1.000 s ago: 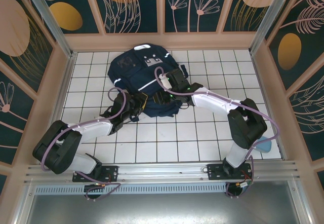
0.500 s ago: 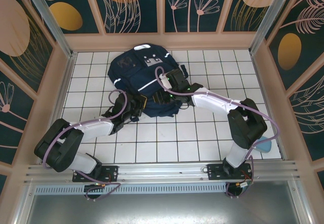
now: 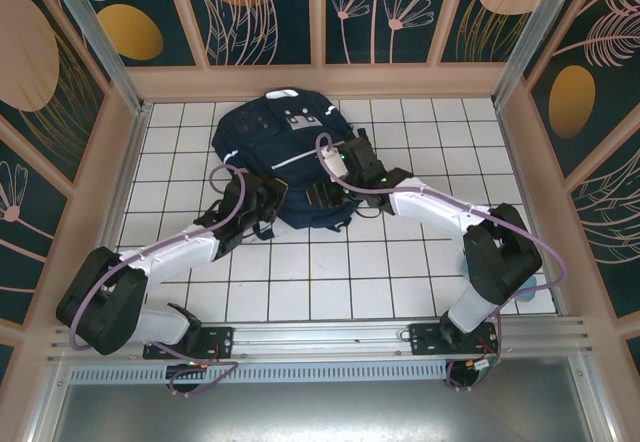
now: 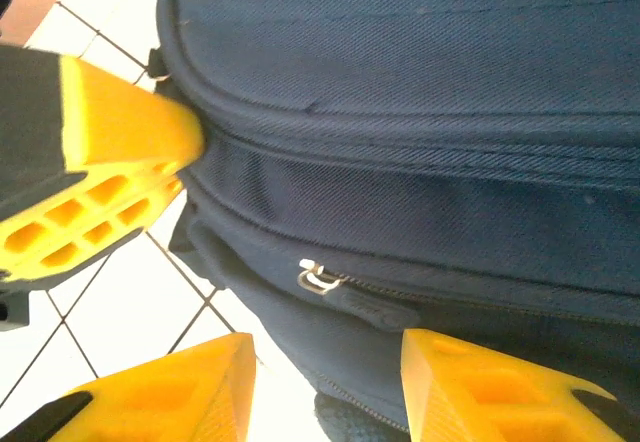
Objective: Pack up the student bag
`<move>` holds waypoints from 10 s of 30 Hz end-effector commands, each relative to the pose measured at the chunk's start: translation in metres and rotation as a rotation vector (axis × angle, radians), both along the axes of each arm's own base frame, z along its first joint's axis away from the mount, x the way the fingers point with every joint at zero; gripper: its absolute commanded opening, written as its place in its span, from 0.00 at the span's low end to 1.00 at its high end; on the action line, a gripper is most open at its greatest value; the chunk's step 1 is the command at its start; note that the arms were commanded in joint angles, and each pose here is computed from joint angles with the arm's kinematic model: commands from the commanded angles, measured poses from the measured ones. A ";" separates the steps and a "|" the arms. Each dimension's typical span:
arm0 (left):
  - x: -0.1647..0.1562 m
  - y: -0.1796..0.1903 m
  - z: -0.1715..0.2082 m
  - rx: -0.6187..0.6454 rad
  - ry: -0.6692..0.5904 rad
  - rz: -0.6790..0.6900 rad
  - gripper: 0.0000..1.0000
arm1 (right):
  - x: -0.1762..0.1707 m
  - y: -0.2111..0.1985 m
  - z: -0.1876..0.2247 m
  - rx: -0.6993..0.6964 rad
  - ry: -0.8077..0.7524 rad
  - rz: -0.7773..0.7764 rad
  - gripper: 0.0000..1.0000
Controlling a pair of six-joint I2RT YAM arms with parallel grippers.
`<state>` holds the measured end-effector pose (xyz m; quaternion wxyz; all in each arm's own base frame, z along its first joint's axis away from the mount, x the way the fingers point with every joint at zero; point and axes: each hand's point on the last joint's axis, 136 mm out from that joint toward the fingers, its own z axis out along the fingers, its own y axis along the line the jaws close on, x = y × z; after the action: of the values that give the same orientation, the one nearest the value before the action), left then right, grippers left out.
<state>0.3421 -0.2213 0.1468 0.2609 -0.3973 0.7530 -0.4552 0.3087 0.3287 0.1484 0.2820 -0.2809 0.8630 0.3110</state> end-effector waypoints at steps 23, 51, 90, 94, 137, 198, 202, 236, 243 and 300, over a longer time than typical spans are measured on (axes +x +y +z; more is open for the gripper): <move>0.018 -0.017 0.073 -0.043 -0.174 -0.060 0.00 | 0.017 0.012 -0.012 0.154 0.100 0.005 0.66; 0.011 0.004 0.048 0.047 -0.131 0.006 0.00 | 0.032 -0.034 -0.009 -0.113 -0.171 -0.227 0.00; 0.009 -0.013 0.069 0.039 -0.186 -0.102 0.00 | 0.035 0.018 0.000 -0.146 -0.287 -0.214 0.20; 0.009 -0.006 0.064 0.060 -0.171 -0.072 0.00 | 0.035 -0.002 0.001 -0.176 -0.314 -0.264 0.09; 0.005 -0.012 0.080 0.022 -0.211 -0.133 0.00 | 0.022 0.030 -0.004 -0.078 -0.310 -0.001 0.29; -0.010 0.083 0.015 0.302 -0.046 0.078 0.53 | 0.005 -0.029 -0.009 -0.008 0.107 -0.322 0.44; -0.020 0.085 0.010 0.283 -0.024 0.076 0.64 | 0.004 -0.011 -0.017 -0.009 0.181 -0.343 0.41; -0.035 0.064 0.020 0.122 -0.047 -0.004 0.66 | 0.013 -0.005 -0.039 0.007 0.339 -0.462 0.00; -0.049 0.037 0.011 0.092 -0.007 -0.067 0.65 | -0.019 0.036 0.013 0.097 0.186 -0.182 0.00; -0.071 0.050 -0.046 0.246 0.089 -0.058 0.00 | 0.109 -0.150 -0.044 -0.462 -0.033 -0.659 0.00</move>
<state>0.2825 -0.1893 0.1249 0.2632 -0.3674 0.7914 -0.4117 0.3741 0.2684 0.1087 0.2870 -0.1799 0.9326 0.1244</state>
